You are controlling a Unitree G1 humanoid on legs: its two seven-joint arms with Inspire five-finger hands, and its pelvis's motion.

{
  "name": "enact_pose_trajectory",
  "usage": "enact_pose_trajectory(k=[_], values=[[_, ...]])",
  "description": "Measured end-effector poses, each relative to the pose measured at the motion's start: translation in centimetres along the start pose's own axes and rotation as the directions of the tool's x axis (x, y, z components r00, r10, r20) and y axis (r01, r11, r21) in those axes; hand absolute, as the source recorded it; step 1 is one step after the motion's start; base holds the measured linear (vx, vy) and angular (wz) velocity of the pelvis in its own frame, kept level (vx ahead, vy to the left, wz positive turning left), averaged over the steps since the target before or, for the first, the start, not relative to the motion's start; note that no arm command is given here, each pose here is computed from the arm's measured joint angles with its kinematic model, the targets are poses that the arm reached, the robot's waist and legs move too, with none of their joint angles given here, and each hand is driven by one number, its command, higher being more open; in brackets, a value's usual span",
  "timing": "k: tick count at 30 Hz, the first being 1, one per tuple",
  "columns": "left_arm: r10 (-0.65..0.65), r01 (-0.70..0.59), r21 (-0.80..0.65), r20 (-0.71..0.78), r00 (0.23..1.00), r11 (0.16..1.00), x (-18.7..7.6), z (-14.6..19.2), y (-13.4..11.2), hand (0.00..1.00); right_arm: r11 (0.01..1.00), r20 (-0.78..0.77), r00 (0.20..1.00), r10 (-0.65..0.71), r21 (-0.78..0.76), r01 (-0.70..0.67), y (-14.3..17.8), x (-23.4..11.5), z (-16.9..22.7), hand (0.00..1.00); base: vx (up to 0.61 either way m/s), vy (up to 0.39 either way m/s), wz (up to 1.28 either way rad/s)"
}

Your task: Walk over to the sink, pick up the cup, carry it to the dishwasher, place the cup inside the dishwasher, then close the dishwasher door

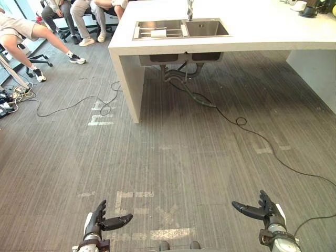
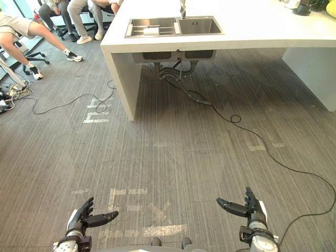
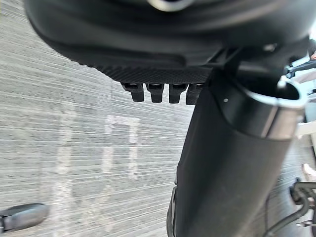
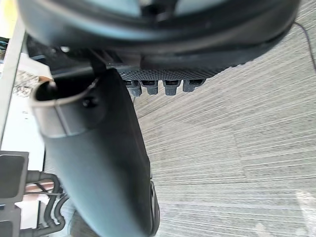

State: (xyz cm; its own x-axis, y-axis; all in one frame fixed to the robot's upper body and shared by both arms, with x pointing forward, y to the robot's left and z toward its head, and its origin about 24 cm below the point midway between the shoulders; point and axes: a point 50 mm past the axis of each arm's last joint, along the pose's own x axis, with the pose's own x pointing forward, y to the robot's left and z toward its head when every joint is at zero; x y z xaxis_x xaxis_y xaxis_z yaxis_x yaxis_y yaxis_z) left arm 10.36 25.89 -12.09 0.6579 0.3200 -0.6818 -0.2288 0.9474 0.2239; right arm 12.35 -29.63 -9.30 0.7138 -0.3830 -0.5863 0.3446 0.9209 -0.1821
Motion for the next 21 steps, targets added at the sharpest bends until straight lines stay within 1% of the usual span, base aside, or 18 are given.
enact_pose_trajectory(k=[4, 12, 21], values=[[-0.005, 0.005, -0.012, -0.041, 0.999, 1.000, -0.2, -0.9, -0.5, 1.00, 1.000, -0.013, 1.000, -0.006, 0.003, 0.006, 0.0, 0.0, -0.3, 1.00, 0.00, 0.000, 0.00], [-0.014, 0.012, -0.025, -0.059, 0.998, 1.000, 0.0, -1.1, -1.1, 1.00, 0.999, -0.109, 0.993, -0.034, 0.017, 0.036, -0.4, -0.3, -2.4, 1.00, 0.00, 0.000, 0.00], [-0.019, 0.017, -0.033, -0.067, 0.998, 0.999, 0.0, -1.3, -1.5, 1.00, 0.998, -0.132, 0.990, -0.045, 0.025, 0.049, -0.4, -0.2, -2.8, 1.00, 0.00, 0.000, 0.00]])
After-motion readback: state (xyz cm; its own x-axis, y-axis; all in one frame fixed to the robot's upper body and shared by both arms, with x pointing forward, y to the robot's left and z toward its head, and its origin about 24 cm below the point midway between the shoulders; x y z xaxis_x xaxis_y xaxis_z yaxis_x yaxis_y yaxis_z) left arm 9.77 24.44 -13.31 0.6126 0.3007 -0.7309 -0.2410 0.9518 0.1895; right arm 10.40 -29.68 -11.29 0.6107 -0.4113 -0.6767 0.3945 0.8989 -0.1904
